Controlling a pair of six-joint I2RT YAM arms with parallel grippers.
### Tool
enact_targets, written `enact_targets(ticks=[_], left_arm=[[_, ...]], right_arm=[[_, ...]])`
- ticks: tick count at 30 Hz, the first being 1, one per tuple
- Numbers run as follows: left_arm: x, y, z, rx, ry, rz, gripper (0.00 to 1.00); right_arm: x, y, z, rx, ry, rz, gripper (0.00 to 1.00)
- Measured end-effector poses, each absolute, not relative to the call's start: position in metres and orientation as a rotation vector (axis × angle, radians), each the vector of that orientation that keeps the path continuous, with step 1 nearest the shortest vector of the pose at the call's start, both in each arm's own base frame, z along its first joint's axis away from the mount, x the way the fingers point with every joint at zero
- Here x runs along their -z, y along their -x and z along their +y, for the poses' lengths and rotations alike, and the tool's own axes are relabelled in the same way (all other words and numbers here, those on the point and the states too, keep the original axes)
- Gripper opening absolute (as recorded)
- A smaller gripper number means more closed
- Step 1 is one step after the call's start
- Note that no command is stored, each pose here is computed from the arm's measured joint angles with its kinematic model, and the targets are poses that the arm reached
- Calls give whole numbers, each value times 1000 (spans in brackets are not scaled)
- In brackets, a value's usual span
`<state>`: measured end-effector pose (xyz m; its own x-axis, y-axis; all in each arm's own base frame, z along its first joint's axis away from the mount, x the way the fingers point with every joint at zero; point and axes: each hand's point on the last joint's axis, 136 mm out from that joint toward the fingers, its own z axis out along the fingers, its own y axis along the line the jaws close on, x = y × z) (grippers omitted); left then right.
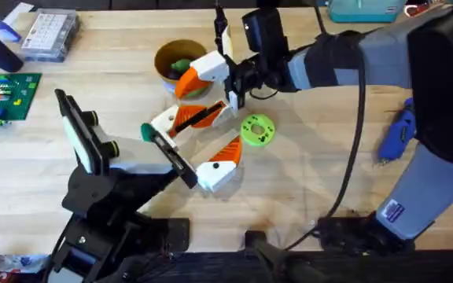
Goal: Pick up the gripper from the table and insert it into the empty holder that is missing its gripper. Then pick up a screw, insert it into the mounting hole, and use the screwdriver to tighten it. Finally, clean up the table by picking up the vegetable and placing it into the bucket.
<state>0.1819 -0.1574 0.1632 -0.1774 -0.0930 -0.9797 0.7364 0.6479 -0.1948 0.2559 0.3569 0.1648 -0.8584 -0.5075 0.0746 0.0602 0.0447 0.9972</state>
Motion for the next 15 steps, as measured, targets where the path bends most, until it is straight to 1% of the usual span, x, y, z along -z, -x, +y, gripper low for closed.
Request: enact_targets(ticks=[3,15], left_arm=[[-163,-182,-157,807,-546,1588,993],[-163,-182,-157,807,-546,1588,993]], right_arm=[[-165,-265,350,1883,-429,-1935,993],[-164,-321,300,1988,-268,-2032,995]])
